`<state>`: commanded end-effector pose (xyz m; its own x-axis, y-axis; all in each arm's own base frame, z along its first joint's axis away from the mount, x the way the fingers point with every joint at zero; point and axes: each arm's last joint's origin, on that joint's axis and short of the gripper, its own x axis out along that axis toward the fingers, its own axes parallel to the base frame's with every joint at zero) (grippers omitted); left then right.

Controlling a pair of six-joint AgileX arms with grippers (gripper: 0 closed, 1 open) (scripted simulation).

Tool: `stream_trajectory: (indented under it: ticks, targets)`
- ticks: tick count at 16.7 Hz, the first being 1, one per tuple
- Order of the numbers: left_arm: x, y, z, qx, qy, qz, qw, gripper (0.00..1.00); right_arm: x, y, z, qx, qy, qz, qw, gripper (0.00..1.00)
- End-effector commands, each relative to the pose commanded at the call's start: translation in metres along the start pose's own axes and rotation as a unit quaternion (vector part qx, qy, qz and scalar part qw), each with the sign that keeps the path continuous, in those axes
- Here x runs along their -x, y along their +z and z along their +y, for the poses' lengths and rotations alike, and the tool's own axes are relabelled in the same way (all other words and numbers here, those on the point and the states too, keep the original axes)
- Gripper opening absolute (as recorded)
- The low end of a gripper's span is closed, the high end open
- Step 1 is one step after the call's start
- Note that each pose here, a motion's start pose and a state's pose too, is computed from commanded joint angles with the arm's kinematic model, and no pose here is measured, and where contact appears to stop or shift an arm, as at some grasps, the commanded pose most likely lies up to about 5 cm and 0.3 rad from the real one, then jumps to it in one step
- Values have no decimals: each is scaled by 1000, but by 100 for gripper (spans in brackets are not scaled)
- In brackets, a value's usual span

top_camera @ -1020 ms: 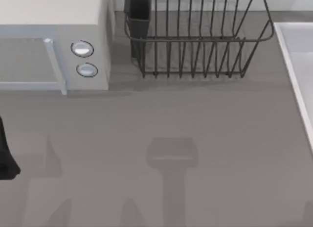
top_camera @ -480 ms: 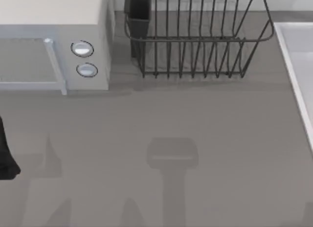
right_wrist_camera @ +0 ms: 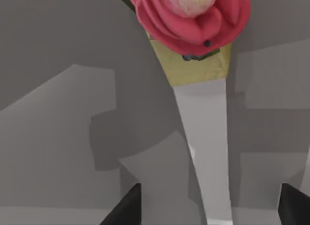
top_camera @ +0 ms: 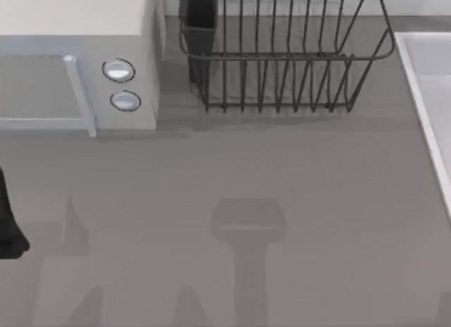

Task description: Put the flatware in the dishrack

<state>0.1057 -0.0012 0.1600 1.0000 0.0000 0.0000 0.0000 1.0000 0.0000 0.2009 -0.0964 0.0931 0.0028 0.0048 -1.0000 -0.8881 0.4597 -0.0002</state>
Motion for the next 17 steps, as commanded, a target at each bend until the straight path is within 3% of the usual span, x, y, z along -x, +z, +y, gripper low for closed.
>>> stream_trajectory:
  ticks: [1,6,13,17]
  targets:
    - [0,0,0,0,0,0,1000,100,22,1,1,-20,0,6,1000,0]
    - [0,0,0,0,0,0,1000,100,48,-1,-13,-20,-5,5,1000,0]
    - [0,0,0,0,0,0,1000,100,159,0,-18,-17,23,7,1000,0]
    - [0,0,0,0,0,0,1000,100,211,1,-3,-18,7,6,1000,0]
